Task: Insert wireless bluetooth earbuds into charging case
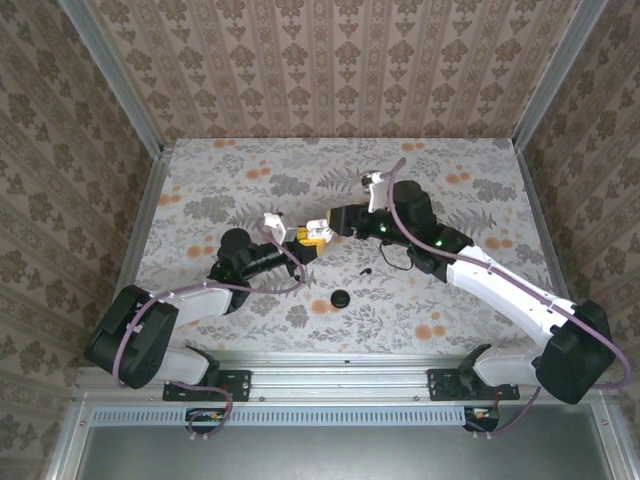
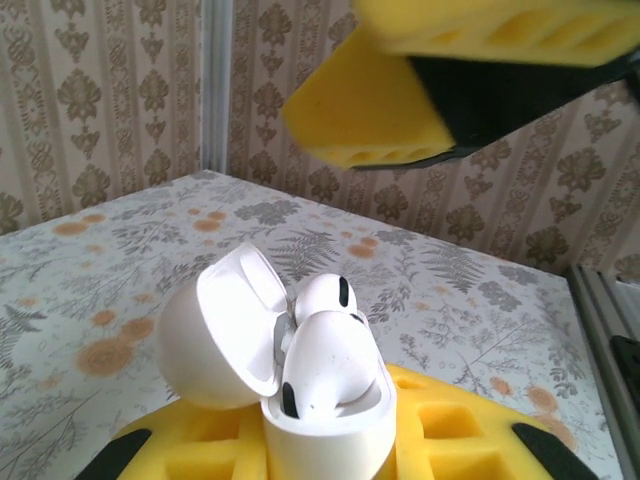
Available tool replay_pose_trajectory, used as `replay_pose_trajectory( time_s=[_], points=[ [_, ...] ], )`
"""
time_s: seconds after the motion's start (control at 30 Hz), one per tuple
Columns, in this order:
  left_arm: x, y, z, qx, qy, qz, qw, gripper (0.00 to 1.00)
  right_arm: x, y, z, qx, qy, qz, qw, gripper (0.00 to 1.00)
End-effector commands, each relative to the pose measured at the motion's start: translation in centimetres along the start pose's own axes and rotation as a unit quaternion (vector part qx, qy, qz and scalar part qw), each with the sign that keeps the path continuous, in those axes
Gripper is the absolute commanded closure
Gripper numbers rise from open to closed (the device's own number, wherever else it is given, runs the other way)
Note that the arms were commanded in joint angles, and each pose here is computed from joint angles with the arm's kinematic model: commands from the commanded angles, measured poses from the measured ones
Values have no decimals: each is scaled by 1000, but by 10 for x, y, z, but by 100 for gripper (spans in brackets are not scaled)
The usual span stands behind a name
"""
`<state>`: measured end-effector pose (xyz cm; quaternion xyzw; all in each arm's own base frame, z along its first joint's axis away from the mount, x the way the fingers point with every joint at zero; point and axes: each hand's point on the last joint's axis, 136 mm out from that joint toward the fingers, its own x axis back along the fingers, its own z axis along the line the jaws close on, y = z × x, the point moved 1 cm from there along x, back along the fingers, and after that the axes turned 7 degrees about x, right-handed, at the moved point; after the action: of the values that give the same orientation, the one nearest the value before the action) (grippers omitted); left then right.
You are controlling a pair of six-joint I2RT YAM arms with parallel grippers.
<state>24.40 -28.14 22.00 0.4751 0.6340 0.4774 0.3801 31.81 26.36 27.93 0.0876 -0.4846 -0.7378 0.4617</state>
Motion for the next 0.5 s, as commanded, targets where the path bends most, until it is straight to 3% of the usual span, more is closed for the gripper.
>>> replay_pose_trajectory(
  time_s=[0.0,0.23,0.47],
  points=[
    [-1,29,-19,-27,-53,-33,998,90,-2,-9,12,-18,88,38,995,36],
    [-3,32,-26,-11,-84,-33,996,90,-21,-14,17,-50,161,79,983,31],
    [-6,30,-20,7,-74,-28,997,90,-24,-10,31,-60,223,82,969,35]
  ],
)
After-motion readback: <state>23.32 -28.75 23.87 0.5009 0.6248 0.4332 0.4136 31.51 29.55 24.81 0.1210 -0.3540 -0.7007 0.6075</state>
